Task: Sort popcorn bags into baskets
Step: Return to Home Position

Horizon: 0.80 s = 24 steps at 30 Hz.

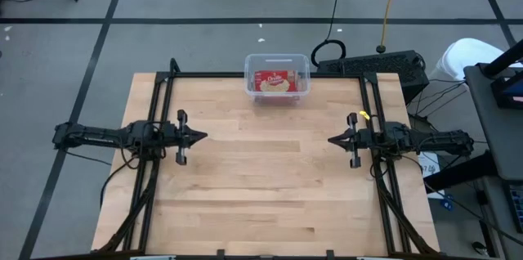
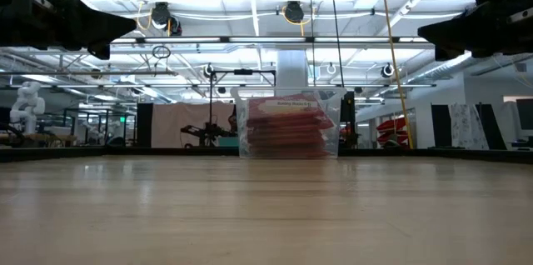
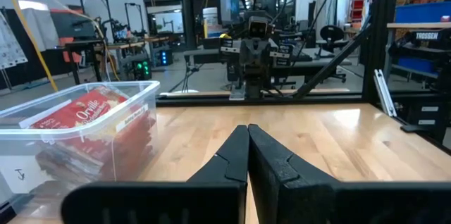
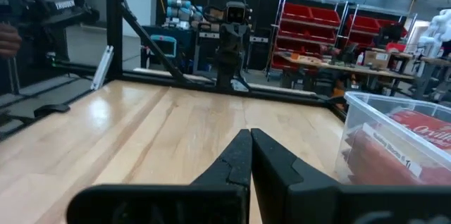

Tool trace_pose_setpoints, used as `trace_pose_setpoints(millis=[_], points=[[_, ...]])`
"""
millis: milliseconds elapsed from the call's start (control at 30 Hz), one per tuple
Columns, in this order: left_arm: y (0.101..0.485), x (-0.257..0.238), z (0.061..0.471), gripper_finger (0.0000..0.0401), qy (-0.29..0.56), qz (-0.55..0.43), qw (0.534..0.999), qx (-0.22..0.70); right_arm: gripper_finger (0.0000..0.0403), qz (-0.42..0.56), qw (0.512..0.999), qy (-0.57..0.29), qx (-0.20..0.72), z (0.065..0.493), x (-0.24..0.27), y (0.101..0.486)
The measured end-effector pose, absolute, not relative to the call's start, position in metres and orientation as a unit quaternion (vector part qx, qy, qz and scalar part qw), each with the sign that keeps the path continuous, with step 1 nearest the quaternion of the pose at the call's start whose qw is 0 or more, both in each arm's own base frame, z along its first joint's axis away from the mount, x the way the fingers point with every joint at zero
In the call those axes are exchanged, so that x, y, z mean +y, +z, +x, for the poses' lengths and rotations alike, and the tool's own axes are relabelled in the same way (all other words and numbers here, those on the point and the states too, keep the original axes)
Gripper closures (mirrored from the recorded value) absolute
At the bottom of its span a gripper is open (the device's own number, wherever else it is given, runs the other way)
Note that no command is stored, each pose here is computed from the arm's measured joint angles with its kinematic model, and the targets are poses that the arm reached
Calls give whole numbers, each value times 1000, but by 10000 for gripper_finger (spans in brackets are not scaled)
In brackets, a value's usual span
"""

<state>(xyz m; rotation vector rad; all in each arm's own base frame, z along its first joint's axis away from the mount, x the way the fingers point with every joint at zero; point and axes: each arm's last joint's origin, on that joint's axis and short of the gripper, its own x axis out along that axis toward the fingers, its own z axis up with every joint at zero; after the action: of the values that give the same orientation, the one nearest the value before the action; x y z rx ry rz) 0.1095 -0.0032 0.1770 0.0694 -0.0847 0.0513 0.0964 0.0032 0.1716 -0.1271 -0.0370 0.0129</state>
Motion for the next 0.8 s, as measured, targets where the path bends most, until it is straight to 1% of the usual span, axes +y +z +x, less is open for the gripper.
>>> trace_pose_setpoints(millis=[300, 467, 567, 700, 800], points=[[174, -3, 107, 395, 24, 31, 999, -30, 401, -81, 996, -8, -23, 96, 2, 173], [172, -4, 108, 389, 10, 38, 999, -16, 401, -70, 997, -6, -18, 96, 2, 172], [171, -5, 108, 396, -10, 42, 999, -13, 401, -67, 998, -6, -18, 96, 2, 172], [169, -5, 107, 394, -10, 39, 999, -4, 401, -67, 998, -6, -17, 96, 2, 171], [171, -5, 105, 395, -5, 36, 999, -15, 401, -68, 998, -6, -16, 97, 2, 171]])
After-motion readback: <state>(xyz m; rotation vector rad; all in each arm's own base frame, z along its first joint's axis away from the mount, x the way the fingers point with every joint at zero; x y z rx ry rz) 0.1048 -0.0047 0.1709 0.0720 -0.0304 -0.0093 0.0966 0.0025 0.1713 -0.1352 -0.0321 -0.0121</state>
